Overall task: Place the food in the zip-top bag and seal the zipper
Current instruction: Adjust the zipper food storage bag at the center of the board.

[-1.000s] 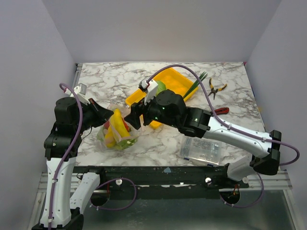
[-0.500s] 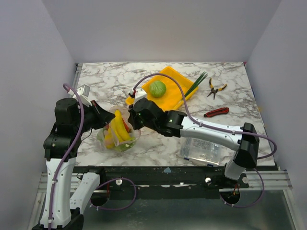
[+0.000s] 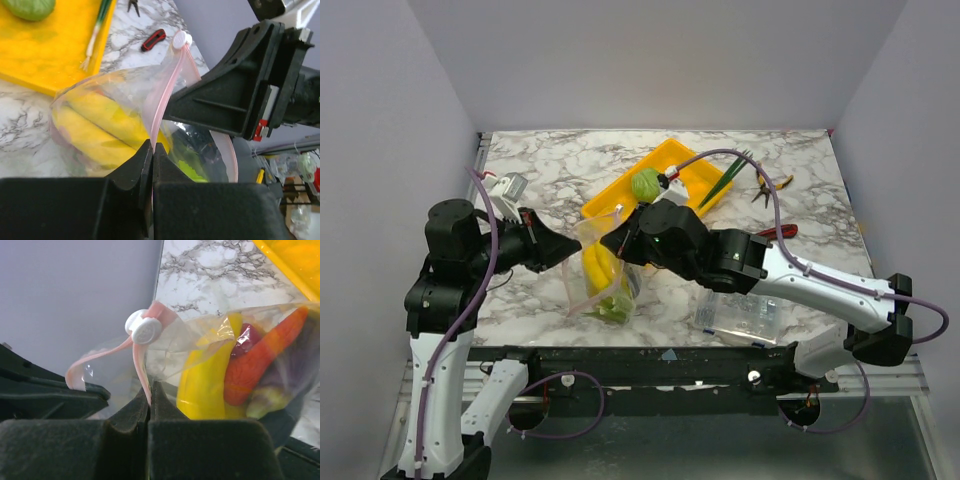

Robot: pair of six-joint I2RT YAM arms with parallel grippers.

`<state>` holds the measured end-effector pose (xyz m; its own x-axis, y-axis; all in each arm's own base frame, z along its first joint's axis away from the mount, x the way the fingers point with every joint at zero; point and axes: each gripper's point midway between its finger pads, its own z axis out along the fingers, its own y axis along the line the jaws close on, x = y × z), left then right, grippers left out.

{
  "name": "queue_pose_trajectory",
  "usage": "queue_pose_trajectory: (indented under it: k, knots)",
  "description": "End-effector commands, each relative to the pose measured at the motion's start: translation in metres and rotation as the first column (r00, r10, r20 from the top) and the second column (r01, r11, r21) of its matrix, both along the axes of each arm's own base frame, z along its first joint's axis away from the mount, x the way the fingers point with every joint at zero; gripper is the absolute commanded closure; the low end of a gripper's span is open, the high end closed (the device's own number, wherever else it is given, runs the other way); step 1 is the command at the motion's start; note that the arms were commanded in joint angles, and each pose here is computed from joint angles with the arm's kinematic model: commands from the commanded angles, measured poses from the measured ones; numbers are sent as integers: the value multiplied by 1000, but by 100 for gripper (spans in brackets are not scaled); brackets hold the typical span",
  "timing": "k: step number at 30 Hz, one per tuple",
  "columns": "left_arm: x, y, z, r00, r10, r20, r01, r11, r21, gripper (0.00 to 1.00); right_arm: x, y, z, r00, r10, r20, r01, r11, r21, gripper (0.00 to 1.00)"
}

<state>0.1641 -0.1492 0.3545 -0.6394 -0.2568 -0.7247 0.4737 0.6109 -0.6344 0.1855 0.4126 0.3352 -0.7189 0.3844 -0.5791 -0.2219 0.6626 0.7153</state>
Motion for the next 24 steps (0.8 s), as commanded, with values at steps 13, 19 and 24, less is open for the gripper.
queue_pose_trajectory:
  k: [13,19,24]
  knots:
    - [21,-27,-21,980,-193,39,194,981,-18,58,58,-11,-7,891,-452,-41,454,885,100,100]
    - [14,-27,-17,965,-178,190,160,981,111,23,64,-7,4,877,-479,-28,479,870,116,100]
    - [13,-28,-30,951,-174,254,130,975,183,9,65,-2,5,874,-484,-48,486,864,134,100]
